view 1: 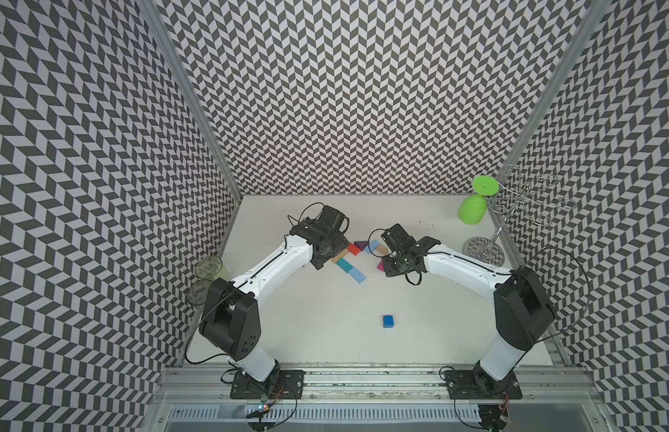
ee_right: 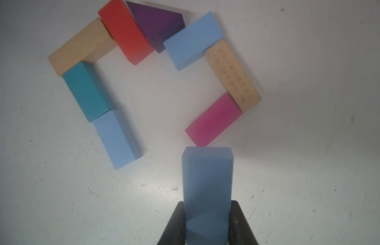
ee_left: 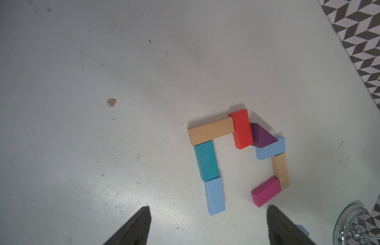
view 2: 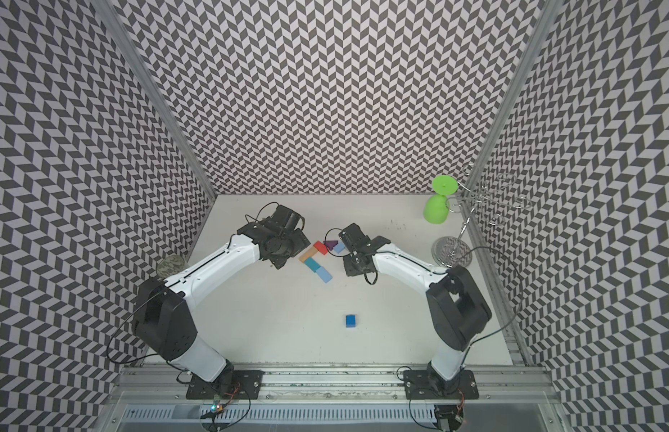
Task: Assemble a heart with building blocks
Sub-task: Assemble the building block at the center of the board.
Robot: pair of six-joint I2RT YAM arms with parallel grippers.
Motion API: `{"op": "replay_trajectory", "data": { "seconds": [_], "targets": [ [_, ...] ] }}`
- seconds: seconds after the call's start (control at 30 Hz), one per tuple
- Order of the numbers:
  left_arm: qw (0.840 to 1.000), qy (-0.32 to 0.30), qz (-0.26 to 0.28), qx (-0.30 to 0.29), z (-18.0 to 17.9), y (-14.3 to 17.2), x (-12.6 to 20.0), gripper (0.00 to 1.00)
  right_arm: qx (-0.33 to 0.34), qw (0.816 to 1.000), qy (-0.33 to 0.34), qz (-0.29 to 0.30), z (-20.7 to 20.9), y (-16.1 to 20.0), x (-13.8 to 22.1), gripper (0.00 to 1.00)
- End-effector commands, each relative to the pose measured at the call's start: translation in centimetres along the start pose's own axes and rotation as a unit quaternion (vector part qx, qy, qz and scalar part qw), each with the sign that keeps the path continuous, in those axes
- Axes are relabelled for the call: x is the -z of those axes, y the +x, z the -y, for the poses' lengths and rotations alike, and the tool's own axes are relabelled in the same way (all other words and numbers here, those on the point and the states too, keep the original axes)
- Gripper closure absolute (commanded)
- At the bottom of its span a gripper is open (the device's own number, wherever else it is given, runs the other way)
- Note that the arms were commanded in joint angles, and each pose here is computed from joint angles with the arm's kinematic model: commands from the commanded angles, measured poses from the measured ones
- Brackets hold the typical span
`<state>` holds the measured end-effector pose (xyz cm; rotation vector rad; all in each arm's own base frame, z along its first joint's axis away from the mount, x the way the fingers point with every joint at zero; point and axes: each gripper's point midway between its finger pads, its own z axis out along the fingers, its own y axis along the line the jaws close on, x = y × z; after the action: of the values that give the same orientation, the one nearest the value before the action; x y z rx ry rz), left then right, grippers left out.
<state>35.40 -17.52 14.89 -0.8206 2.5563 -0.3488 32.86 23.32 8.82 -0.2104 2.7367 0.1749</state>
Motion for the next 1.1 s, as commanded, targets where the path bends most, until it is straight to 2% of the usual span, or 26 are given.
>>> {"op": "replay_trajectory", "data": {
  "seconds": [0.0, 0.2, 0.63, 1.07],
  "targets": [
    [0.999, 0.033, 0.022, -0.017, 0.2, -0.8, 0.8, 0.13, -0.13, 0.991, -0.01, -0.02, -1.3, 1.8, -0.1, 1.0],
    [0.999, 0.036, 0.024, -0.017, -1.8, -1.2, 0.6, 0.13, -0.187, 0.981, -0.001, -0.045, -2.2, 3.3, -2.0, 1.0],
    [0.998, 0.054, 0.016, -0.028, -4.1, -1.5, -0.1, 0.13, -0.236, 0.969, 0.015, -0.072, -3.7, 3.6, -4.8, 1.0],
    [0.998, 0.052, 0.008, -0.035, -5.6, -1.9, -0.7, 0.13, -0.3, 0.949, 0.009, -0.093, -5.2, 3.4, -5.4, 1.0]
  ]
}}
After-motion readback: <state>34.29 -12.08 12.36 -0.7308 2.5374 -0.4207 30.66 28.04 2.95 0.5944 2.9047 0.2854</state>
